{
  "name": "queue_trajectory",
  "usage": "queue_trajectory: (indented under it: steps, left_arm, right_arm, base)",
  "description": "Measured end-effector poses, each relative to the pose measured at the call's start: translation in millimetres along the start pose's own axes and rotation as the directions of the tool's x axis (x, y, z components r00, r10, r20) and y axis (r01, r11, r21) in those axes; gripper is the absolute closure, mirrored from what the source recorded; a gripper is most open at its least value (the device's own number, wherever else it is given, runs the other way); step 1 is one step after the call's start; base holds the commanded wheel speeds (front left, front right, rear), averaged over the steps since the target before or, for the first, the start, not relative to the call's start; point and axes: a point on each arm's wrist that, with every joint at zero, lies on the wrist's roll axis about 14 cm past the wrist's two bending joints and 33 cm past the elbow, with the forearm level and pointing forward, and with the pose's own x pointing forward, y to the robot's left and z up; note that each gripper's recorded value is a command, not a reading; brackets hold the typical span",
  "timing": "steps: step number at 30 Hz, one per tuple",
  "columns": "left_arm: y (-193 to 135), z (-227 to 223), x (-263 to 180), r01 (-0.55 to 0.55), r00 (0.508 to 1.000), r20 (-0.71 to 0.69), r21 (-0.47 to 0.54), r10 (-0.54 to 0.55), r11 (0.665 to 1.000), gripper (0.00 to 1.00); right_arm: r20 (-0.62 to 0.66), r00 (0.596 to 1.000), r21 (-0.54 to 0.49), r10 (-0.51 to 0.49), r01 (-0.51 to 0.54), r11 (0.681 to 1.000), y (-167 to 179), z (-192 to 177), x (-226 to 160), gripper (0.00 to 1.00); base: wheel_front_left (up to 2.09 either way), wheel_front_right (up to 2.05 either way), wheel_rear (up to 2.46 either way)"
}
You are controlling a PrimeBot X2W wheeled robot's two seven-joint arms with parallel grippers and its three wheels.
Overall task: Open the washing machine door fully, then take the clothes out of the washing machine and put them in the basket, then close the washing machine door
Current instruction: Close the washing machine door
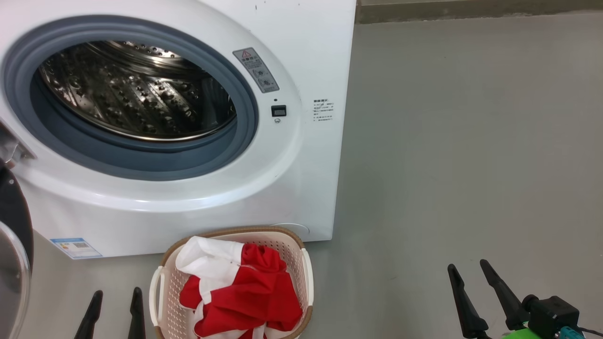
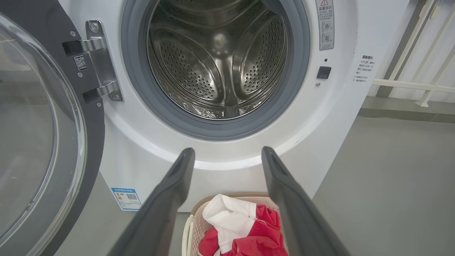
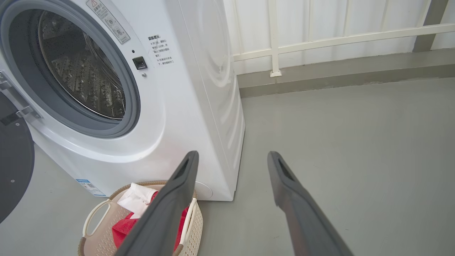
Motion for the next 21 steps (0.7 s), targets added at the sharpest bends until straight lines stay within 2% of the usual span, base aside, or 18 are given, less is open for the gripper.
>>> queue_trajectory:
  steps: [21]
  left_arm:
    - [-1.2, 2.8, -1.1, 0.003, 1.0, 0.009, 0.004, -0.003, 1.0, 0.0]
  right_arm:
    - [0.006, 1.0, 0.0, 0.006, -0.006, 1.0, 1.9, 1.8, 0.1, 0.0]
  base:
    - [-0.04, 0.04, 0.0]
